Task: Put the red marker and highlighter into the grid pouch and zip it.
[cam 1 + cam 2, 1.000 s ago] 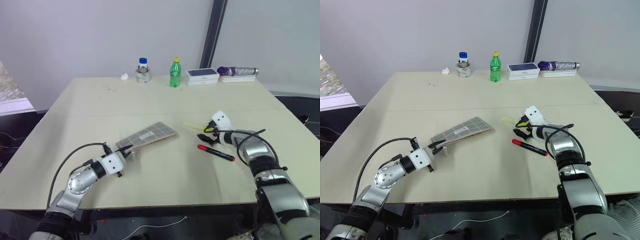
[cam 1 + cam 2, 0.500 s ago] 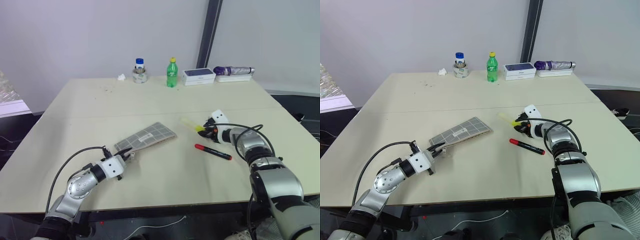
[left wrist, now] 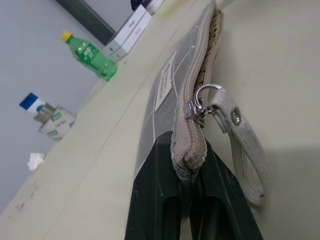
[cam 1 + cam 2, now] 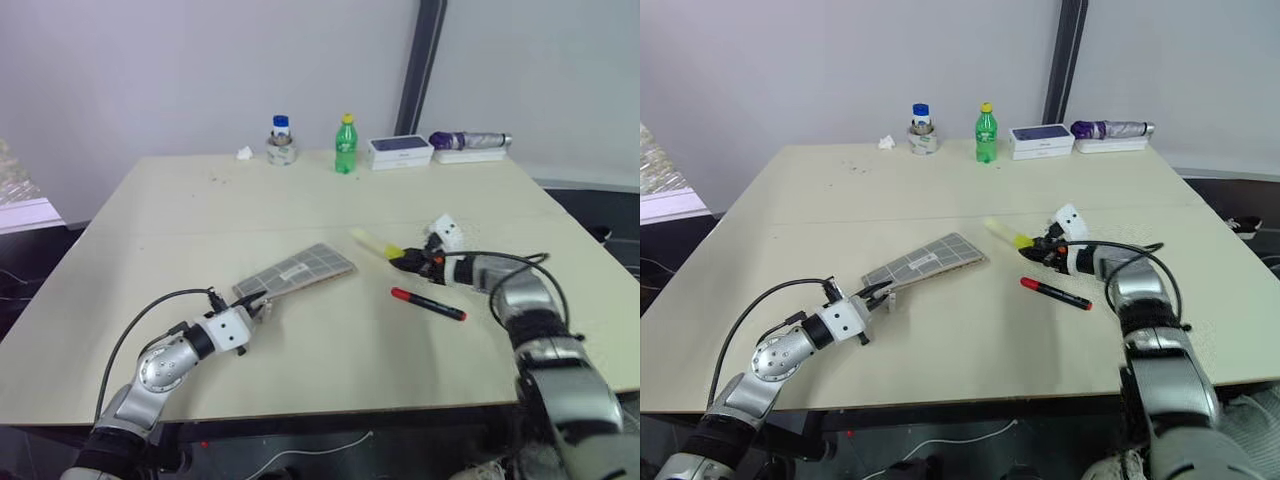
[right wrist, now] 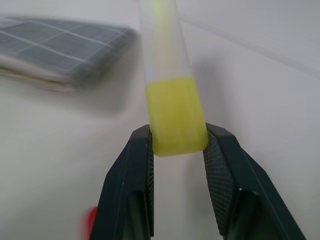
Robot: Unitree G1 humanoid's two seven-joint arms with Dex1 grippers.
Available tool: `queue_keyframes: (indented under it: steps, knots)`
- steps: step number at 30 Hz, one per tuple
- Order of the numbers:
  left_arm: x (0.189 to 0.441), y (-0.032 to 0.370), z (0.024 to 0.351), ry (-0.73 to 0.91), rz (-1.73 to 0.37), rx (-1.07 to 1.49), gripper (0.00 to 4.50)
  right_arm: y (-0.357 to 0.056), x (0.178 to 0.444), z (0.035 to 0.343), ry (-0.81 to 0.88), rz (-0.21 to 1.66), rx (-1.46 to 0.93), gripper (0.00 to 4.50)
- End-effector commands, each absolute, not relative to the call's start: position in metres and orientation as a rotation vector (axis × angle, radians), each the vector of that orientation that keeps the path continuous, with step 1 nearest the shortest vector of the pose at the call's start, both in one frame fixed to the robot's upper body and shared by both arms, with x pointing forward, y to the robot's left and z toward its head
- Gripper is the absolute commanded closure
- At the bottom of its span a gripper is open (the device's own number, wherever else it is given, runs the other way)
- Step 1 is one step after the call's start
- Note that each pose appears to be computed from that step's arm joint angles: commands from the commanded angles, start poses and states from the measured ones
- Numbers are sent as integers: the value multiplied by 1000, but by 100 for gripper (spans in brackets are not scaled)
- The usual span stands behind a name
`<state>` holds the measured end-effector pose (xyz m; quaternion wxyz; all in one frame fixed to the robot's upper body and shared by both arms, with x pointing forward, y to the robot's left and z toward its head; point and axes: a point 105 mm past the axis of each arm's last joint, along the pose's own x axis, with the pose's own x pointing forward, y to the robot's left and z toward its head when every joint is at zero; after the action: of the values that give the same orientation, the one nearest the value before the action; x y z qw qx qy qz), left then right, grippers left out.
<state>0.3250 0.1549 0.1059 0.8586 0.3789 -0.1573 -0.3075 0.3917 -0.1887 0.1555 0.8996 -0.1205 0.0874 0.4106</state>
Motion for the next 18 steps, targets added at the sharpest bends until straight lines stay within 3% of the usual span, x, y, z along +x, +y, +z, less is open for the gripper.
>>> queue_keyframes:
  steps: [1, 5, 10, 18]
  knots:
    - [325, 159, 116, -360, -613, 769, 450, -171, 348, 170, 150, 976, -271, 364]
    - [327, 158, 121, -372, -609, 750, 450, -169, 320, 145, 245, 968, -372, 364]
    - [328, 156, 130, -396, -613, 722, 450, -170, 341, 139, 203, 811, -342, 364]
    - [328, 150, 131, -400, -648, 736, 450, -159, 350, 142, 178, 817, -330, 364]
